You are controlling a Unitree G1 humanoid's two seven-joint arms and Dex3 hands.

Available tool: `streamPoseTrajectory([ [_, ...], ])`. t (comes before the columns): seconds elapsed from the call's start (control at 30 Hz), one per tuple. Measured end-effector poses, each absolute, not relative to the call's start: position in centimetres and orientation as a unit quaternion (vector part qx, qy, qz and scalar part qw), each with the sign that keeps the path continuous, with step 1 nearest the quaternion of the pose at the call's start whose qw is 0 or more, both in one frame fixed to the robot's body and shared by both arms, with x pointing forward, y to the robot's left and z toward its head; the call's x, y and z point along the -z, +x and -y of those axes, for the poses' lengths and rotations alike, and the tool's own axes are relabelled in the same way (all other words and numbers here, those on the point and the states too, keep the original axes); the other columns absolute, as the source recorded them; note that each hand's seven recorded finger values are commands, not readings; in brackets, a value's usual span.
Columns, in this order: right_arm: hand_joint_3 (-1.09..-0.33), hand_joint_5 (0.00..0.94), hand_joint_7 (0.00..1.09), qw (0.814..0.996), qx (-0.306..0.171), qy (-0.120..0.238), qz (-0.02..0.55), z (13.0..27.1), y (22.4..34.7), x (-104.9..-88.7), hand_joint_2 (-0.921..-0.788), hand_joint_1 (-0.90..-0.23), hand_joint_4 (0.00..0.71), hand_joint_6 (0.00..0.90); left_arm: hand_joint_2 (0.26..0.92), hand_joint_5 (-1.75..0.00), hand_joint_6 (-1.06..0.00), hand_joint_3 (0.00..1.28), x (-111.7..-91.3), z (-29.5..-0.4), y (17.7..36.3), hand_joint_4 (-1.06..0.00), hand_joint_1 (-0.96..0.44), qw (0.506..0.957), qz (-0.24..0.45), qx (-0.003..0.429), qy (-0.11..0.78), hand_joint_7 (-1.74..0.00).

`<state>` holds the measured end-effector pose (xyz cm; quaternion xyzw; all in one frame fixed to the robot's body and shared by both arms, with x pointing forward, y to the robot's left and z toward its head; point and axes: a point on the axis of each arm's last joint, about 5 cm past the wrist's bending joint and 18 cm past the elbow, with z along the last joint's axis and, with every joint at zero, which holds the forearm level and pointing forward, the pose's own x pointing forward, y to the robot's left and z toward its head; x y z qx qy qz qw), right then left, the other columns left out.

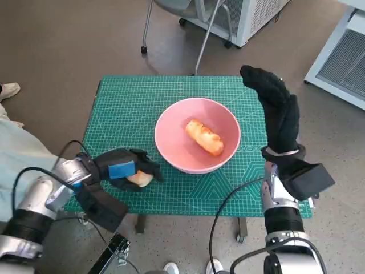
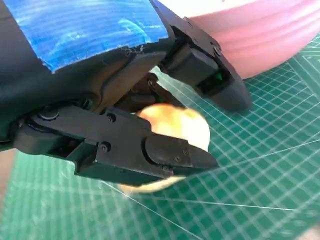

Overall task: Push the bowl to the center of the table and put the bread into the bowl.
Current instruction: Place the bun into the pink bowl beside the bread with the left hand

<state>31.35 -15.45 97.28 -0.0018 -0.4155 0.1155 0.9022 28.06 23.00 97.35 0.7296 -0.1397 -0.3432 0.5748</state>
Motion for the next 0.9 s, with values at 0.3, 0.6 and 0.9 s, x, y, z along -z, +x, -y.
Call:
streamPoseTrajectory([
  [0.3,-0.662,0.0,0.86,0.902,-0.116,-0.002,0.415,15.5,31.3,-97.3,-0.904,-0.424,0.404,0.118,0.92,-1.35,-0.83,0.06,-100.4,-25.1,28.2,-0.51,0.0,0.624,0.144,0.258,0.724,-0.94],
  [0.6,-0.667,0.0,0.86,0.903,-0.115,-0.002,0.415,15.4,31.3,-97.2,-0.901,-0.426,0.404,0.12,0.912,-1.36,-0.88,0.06,-104.6,-26.3,27.8,-0.51,0.0,0.661,0.182,0.196,0.701,-0.87],
  [0.9,-0.675,0.0,0.86,0.904,-0.114,-0.004,0.413,15.4,31.3,-97.2,-0.897,-0.424,0.404,0.121,0.918,-1.32,-0.84,0.05,-107.7,-25.2,27.7,-0.52,0.0,0.664,0.232,0.165,0.691,-0.95],
])
